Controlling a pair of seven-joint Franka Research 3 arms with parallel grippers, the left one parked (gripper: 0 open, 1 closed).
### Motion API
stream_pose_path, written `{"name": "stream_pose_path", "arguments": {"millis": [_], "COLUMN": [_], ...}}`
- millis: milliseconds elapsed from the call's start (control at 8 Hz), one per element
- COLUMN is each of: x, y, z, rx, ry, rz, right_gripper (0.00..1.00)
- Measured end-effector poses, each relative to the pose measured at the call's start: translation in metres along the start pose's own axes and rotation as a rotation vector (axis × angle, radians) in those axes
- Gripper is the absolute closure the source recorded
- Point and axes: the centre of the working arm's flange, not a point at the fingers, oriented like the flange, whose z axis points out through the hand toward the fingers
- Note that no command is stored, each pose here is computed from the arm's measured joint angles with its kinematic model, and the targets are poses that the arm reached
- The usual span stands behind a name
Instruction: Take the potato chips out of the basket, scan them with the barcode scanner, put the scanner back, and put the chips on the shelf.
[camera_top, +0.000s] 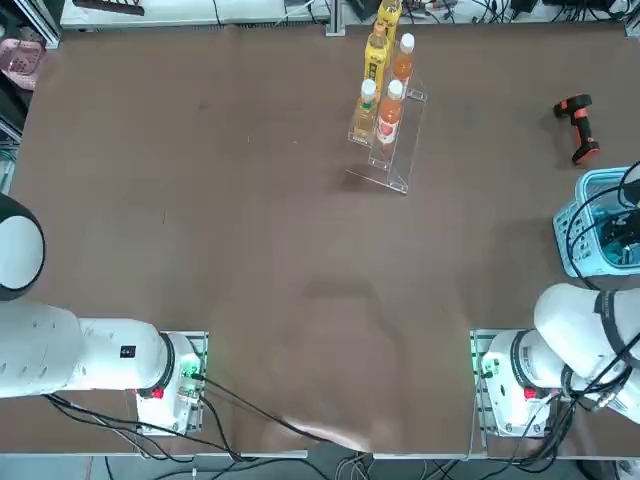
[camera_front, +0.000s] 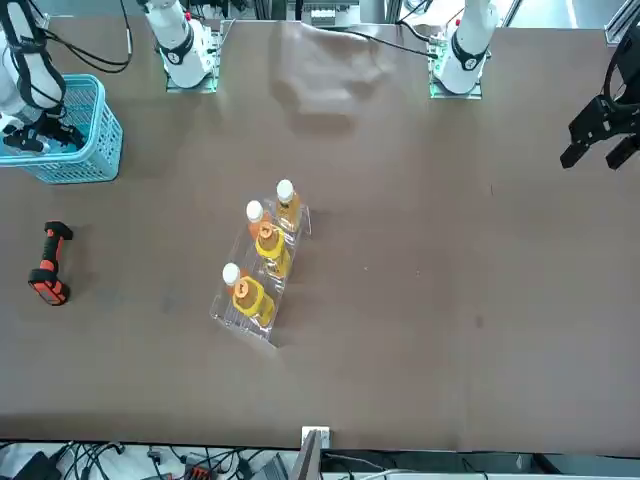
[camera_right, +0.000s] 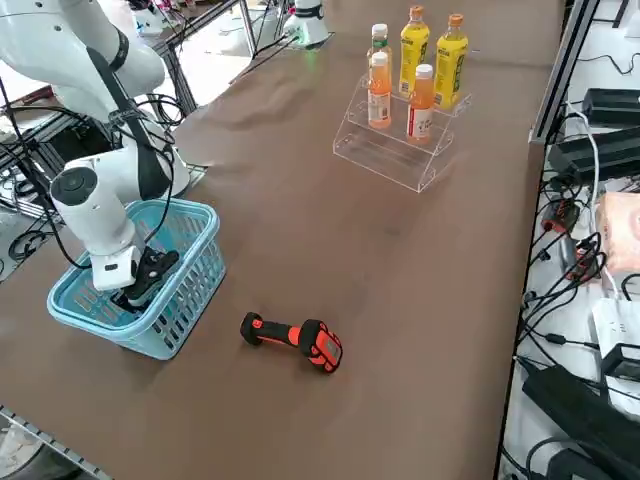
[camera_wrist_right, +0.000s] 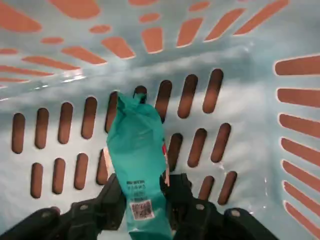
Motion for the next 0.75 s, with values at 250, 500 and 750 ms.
{"name": "stream_pose_path", "arguments": {"millis": [250, 500, 750], "x": [0.003, 0.009, 0.018], "y": [-0.001, -0.004, -0.012], "z": [-0.006, -0.031, -0.075], "rx": [-0.001, 0.004, -0.008], "ry": [0.004, 0.004, 0.03], "rz": [-0.006, -0.018, -0.043], "right_gripper": [0.58, 0.57, 0.57]}}
